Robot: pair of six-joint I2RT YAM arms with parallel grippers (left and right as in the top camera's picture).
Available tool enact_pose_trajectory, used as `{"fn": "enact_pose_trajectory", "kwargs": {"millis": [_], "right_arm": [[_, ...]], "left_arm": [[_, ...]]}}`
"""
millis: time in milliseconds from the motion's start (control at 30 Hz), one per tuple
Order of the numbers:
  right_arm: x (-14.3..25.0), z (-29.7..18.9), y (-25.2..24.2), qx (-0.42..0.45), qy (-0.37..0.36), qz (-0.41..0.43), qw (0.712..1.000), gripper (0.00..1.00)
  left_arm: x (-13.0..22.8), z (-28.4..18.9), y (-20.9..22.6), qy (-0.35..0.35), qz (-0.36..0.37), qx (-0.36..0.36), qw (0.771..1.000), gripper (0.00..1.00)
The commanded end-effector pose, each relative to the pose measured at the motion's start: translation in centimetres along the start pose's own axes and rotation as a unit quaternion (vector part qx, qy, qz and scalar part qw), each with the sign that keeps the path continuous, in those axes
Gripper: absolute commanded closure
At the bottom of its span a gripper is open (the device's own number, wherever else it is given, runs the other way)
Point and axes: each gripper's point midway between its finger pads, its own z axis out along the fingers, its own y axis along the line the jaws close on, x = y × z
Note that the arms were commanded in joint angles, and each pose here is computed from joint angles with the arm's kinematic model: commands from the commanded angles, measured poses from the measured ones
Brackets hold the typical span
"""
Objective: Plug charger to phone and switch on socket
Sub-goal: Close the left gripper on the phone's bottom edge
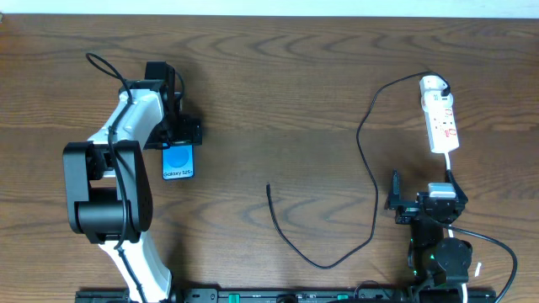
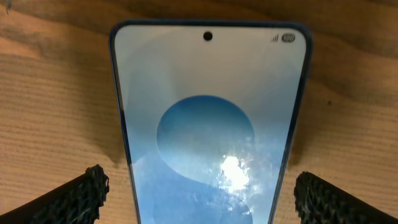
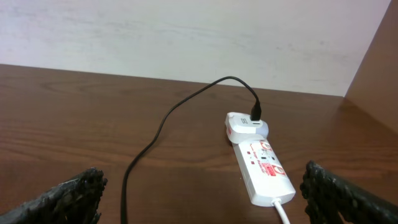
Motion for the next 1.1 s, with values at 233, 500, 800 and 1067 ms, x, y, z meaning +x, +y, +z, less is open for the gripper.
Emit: {"fn": "enact_pose_trajectory", "kwargs": {"millis": [233,500,800,1067], "right_arm": [[-0.03,-0.03,0.30,-0.006,-0.001,-0.007,1.000,0.01],[-0.03,-0.03,0.30,-0.006,-0.001,-0.007,1.000,0.01],[-0.03,-0.03,0.30,-0.006,-0.001,-0.007,1.000,0.01],[-0.03,-0.03,0.30,-0.006,-0.001,-0.007,1.000,0.01]], "left_arm": [[0.48,1.02,0.12,0.009,-0.003,-0.004,1.000,0.02],[0.48,1.02,0.12,0.009,-0.003,-0.004,1.000,0.02],[0.44,1.11,0.12,0.007,-0.003,-0.004,1.000,0.02],[0.80,1.83,0.13,0.006,-0.003,-0.003,1.000,0.02]]}}
